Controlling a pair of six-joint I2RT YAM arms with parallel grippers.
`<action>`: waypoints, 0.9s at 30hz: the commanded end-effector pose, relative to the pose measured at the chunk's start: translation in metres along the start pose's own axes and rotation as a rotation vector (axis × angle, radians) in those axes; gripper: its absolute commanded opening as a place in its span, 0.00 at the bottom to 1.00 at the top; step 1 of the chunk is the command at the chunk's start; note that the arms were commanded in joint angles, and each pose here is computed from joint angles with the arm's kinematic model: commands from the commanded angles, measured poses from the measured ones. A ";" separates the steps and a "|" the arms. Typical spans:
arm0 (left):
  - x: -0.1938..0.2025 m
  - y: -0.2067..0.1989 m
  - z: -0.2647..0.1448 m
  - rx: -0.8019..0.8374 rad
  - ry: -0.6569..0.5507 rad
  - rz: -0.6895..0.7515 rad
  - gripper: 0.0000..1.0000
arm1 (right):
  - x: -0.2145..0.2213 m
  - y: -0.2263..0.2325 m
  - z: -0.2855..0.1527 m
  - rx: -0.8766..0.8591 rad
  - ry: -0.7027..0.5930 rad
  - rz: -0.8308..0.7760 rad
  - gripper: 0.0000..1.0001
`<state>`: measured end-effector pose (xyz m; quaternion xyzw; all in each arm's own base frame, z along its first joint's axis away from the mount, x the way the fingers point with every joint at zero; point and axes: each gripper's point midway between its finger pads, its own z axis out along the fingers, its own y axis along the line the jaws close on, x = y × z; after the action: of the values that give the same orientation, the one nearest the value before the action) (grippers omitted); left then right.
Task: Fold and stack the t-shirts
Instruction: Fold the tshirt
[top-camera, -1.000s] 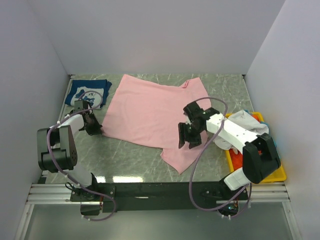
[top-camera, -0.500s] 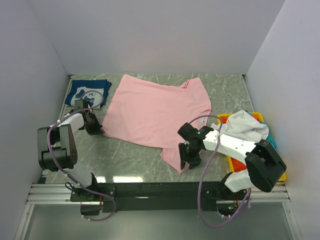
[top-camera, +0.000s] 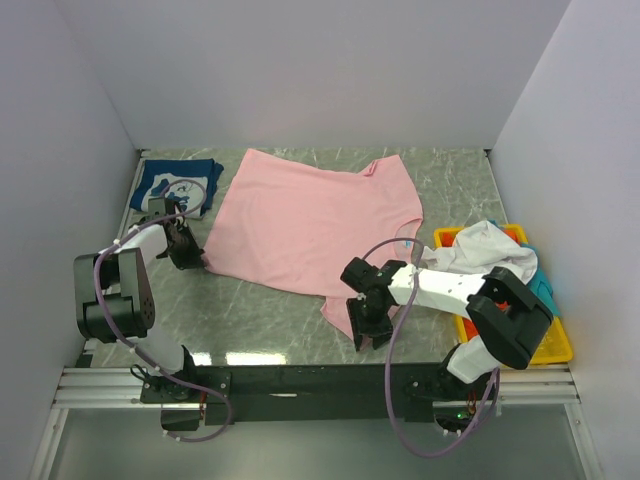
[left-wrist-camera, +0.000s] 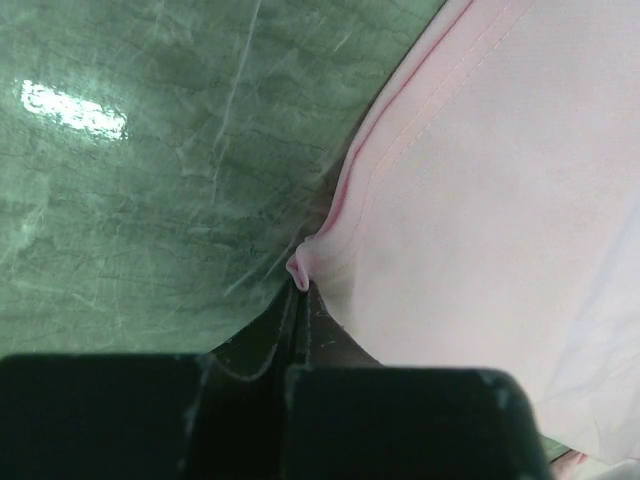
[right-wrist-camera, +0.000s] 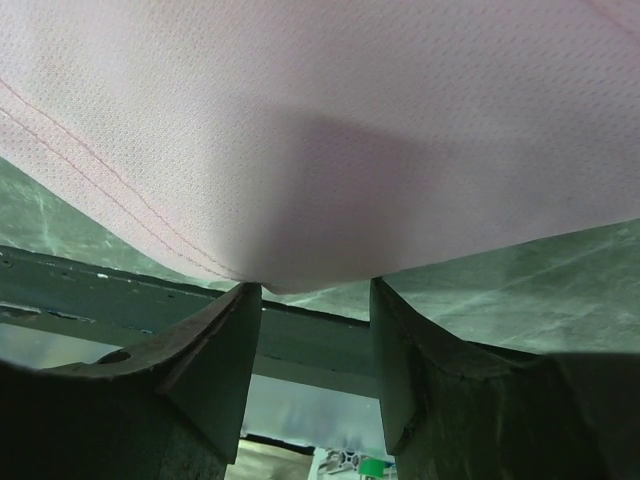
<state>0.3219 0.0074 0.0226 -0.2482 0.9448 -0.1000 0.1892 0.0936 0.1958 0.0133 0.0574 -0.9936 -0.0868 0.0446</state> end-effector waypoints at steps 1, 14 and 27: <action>-0.012 -0.004 -0.004 0.009 -0.020 0.016 0.00 | -0.008 0.003 0.004 0.012 -0.029 0.004 0.54; -0.014 0.000 -0.007 -0.007 -0.031 0.021 0.00 | 0.005 -0.013 -0.001 0.060 -0.010 0.015 0.00; -0.018 0.002 -0.030 -0.009 -0.068 0.020 0.00 | 0.027 -0.027 -0.025 0.089 0.028 -0.012 0.00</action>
<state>0.3139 0.0166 0.0312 -0.2546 0.9447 -0.0853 0.1881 0.0816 0.1735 0.0267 0.0564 -0.9956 -0.0581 0.0477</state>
